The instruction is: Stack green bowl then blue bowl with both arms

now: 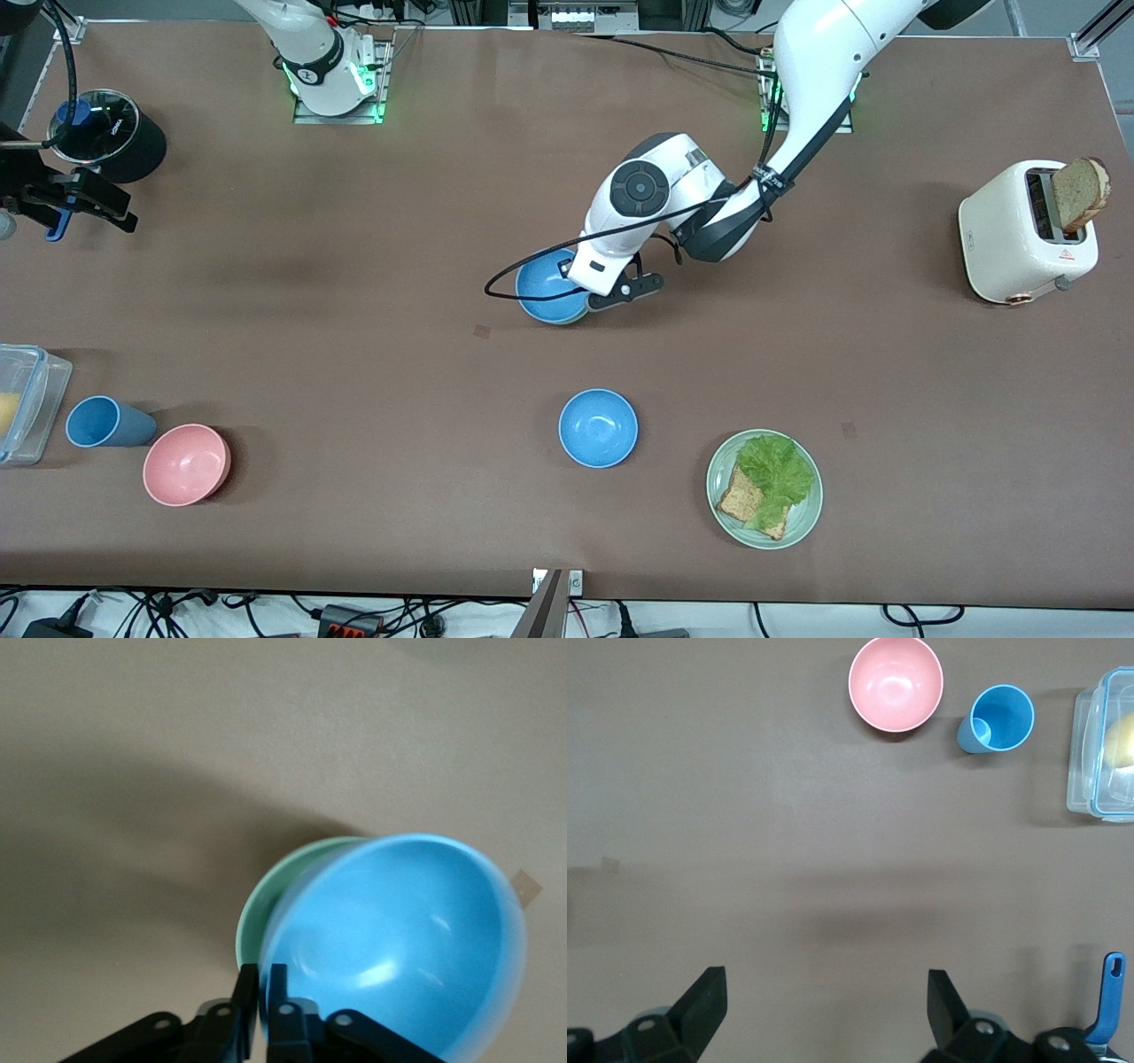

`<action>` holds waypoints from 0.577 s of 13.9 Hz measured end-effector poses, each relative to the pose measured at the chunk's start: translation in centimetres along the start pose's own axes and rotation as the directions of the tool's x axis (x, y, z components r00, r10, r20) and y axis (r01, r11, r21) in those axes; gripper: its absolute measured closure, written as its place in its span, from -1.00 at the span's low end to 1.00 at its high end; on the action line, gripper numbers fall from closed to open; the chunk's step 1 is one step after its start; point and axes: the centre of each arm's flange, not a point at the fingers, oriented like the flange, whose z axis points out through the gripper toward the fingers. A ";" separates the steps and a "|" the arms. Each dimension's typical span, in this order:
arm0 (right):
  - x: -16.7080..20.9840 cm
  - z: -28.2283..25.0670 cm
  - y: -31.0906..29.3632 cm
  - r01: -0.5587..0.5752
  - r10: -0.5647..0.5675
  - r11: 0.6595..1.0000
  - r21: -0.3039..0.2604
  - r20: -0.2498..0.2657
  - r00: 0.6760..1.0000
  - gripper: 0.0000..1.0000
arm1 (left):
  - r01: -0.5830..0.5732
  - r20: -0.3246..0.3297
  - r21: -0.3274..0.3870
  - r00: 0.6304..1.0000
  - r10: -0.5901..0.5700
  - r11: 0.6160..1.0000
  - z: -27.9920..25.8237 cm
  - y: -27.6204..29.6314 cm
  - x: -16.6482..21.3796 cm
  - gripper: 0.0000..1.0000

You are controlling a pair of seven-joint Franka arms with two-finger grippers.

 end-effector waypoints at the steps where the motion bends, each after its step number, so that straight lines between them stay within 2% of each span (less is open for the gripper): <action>1: 0.0 0.0 0.0 0.000 0.000 1.000 0.000 0.000 1.000 -1.00 | 0.010 -0.003 -0.004 1.000 -0.010 1.000 -0.2 -0.2 0.7 0.46; 3: 0.0 0.0 0.0 0.000 0.000 1.000 0.000 0.000 1.000 -1.00 | 0.030 -0.006 -0.002 1.000 -0.030 1.000 -0.9 -0.7 1.9 0.15; 6: 0.0 0.0 0.0 0.000 0.000 1.000 0.000 0.000 1.000 -1.00 | 0.030 0.008 0.036 0.999 -0.031 0.999 -3.9 -1.6 3.9 0.13; 8: -0.1 -0.1 0.0 0.000 0.000 1.000 0.000 -0.002 1.000 -1.00 | 0.012 0.034 0.035 0.999 -0.013 0.999 -8.3 -3.1 6.2 0.13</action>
